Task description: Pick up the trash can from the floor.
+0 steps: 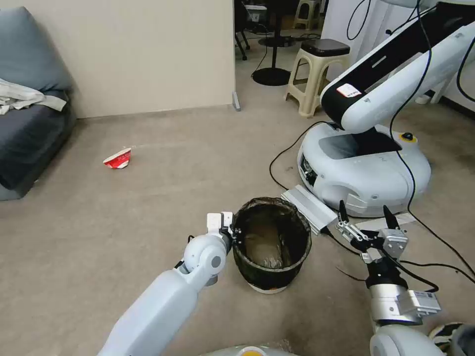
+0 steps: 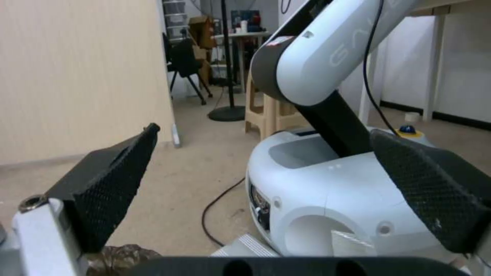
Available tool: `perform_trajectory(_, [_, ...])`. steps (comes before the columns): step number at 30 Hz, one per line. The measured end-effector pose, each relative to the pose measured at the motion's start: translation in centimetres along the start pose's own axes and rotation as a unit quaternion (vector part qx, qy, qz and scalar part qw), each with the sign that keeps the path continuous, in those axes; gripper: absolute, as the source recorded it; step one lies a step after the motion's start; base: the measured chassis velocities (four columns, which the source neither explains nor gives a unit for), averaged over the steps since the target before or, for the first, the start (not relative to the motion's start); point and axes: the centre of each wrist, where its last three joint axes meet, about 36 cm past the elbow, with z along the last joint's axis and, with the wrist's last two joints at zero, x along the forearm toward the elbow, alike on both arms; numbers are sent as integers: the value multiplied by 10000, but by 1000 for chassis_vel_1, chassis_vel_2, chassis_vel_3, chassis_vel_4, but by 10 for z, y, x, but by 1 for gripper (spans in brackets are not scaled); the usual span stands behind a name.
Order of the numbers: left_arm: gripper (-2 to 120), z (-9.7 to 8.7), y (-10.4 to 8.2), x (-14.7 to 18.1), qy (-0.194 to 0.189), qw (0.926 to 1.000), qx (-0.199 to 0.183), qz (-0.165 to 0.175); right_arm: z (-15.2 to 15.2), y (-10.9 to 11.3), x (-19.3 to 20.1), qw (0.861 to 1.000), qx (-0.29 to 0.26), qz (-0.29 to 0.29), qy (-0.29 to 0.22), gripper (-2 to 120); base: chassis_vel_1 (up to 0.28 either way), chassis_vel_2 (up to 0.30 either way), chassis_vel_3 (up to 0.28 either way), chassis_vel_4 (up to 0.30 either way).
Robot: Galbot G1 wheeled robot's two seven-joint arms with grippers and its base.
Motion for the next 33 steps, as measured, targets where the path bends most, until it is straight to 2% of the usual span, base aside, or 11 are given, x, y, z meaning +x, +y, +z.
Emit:
perform_trajectory(17, [0, -12, 9, 22, -151, 9996, 244, 62, -3, 0, 2, 10000, 12, -6, -24, 100, 0, 0, 0, 0])
perform_trajectory(33, [0, -25, 32, 59, -417, 9970, 641, 154, -5, -2, 3, 10000, 60, -35, -37, 100, 0, 0, 0, 0])
